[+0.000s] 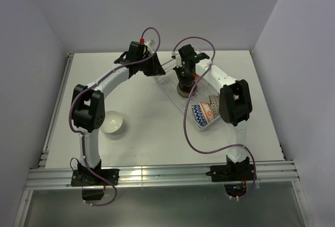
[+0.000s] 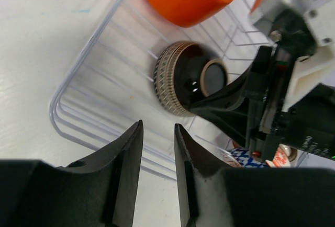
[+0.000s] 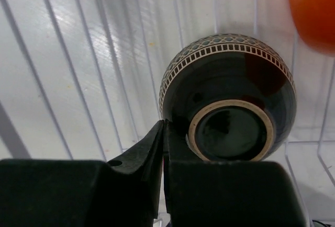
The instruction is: Load the bowls into the dish rack
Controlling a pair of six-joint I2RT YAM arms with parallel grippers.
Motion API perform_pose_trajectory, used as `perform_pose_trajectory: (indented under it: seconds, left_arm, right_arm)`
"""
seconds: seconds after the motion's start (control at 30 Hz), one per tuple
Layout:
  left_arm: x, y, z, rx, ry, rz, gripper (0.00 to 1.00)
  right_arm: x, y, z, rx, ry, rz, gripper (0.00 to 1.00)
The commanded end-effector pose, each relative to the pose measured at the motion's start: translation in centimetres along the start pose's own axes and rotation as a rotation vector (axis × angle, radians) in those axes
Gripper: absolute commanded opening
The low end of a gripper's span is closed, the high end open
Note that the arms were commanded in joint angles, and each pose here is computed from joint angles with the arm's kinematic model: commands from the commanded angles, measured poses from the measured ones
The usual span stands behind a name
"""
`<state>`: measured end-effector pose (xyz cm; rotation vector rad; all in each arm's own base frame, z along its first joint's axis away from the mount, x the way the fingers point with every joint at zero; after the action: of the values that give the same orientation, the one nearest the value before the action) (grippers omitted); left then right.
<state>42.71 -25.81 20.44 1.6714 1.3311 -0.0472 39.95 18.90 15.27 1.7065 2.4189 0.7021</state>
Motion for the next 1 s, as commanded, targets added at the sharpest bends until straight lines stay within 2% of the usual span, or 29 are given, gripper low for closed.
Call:
perform_pose_trajectory:
  seconds: [0.0, 0.13, 0.33, 0.57, 0.67, 0.7, 0.73, 0.77, 0.8, 0.9, 0.97]
  left_arm:
    - [0.7, 0.1, 0.3, 0.015, 0.082, -0.008, 0.35]
    - [1.4, -0.2, 0.7, 0.029, 0.111, -0.014, 0.32]
    - [2.1, -0.7, 1.3, 0.062, 0.143, -0.006, 0.3]
    - [2.0, -1.0, 1.2, 0.078, 0.122, -0.003, 0.29]
    - [1.4, -0.7, 0.8, 0.074, 0.068, 0.008, 0.37]
    - [1.1, -0.4, 0.7, 0.054, 0.044, 0.013, 0.39]
    - [0.3, 0.4, -0.2, 0.016, 0.008, 0.026, 0.43]
    - [0.0, 0.2, -0.6, 0.008, -0.02, 0.028, 0.51]
    - [-0.8, 1.5, -1.0, -0.066, -0.064, 0.049, 0.55]
    - [-2.7, 3.5, -3.7, -0.172, -0.151, 0.087, 0.68]
    - [-4.2, 5.3, -5.6, -0.236, -0.195, 0.122, 0.73]
  right_arm:
    - [-1.3, 0.3, 1.0, -0.008, -0.116, -0.001, 0.08]
    - [-2.3, 0.1, 1.3, 0.004, -0.204, -0.004, 0.08]
    - [-3.1, 0.5, 0.8, -0.025, -0.313, -0.003, 0.18]
    - [-3.1, 1.1, 0.3, -0.044, -0.32, -0.013, 0.24]
    - [-2.4, 1.6, -0.3, -0.071, -0.268, -0.014, 0.31]
    - [-2.1, 1.9, -1.0, -0.094, -0.247, -0.015, 0.37]
    - [-1.8, 2.3, -1.3, -0.121, -0.224, -0.017, 0.4]
    - [-1.4, 2.3, -1.5, -0.13, -0.192, -0.019, 0.44]
    - [-1.0, 2.7, -2.4, -0.162, -0.173, -0.018, 0.53]
    - [-0.3, 3.6, -3.6, -0.221, -0.113, -0.019, 0.67]
    - [0.2, 4.4, -5.0, -0.272, -0.067, -0.019, 0.74]
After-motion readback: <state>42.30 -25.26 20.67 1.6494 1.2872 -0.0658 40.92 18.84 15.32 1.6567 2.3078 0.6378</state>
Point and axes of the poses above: each gripper's point midway between its finger pads, its own z axis out along the fingers, its own x axis along the line the jaws close on, y = z × x, the point moved 7 cm from there along -z, back along the fingers, and after that the axes turned 6 degrees about z, right-handed, at the moved point
